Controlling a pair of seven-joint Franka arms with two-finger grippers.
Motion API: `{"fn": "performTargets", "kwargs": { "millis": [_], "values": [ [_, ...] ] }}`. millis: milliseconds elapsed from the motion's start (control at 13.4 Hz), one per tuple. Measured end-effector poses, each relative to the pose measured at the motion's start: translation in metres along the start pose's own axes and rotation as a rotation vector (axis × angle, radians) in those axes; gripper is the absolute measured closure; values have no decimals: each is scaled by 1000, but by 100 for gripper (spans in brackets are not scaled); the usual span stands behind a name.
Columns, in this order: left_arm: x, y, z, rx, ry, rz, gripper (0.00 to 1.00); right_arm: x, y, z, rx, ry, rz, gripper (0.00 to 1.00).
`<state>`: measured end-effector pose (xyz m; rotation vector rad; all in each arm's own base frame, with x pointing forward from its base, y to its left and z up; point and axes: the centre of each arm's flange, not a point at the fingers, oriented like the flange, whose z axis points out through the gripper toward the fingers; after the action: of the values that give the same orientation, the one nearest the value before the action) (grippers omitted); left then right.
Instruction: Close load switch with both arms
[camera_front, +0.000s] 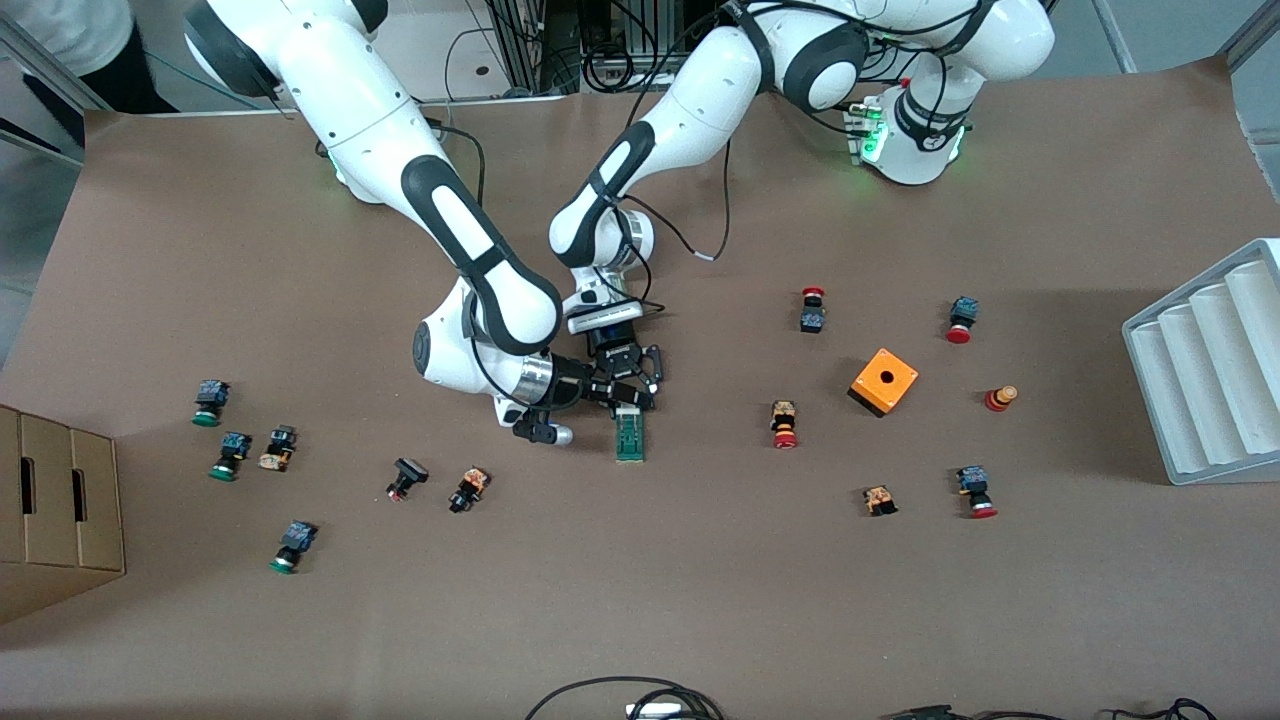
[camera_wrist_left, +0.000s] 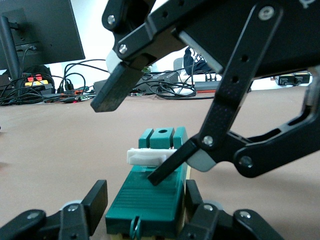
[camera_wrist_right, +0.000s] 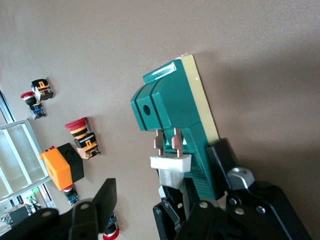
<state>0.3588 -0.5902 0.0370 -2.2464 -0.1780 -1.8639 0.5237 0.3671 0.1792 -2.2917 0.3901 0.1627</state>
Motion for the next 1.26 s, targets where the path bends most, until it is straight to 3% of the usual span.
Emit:
{"fn": "performTargets", "kwargs": {
  "millis": [1264],
  "values": [
    [0,0,0,3,6,0,30,2,1,-1,-2,3,0,48]
  ]
}}
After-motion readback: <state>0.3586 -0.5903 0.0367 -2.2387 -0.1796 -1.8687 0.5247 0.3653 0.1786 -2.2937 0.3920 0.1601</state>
